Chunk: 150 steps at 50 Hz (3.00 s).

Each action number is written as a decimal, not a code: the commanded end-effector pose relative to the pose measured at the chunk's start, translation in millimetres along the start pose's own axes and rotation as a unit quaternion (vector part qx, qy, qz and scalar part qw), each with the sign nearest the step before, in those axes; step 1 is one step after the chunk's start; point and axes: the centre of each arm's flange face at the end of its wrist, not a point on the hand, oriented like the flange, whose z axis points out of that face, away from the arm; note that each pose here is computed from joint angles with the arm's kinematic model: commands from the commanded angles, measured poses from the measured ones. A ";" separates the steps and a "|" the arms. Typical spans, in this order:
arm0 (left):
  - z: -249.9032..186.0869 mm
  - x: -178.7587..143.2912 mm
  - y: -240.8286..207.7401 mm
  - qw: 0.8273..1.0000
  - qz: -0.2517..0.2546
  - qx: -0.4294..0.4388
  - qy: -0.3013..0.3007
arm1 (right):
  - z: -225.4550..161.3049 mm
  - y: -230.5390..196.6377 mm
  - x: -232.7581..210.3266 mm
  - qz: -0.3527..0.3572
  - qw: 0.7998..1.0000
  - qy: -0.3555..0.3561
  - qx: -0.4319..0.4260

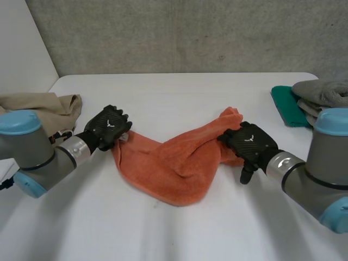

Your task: Fold the laundry.

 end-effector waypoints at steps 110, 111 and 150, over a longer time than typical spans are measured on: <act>-114.9 -82.9 -156.6 0.926 -0.299 -0.045 -0.226 | 41.9 25.9 1.0 0.000 0.998 0.063 0.000; -117.1 -82.4 -155.8 0.925 -0.301 -0.049 -0.226 | 34.8 16.8 5.9 0.003 0.998 0.069 0.009; -70.3 -218.5 -191.1 0.862 -0.156 0.219 -0.430 | 10.3 -219.9 179.0 -0.100 0.834 0.349 0.416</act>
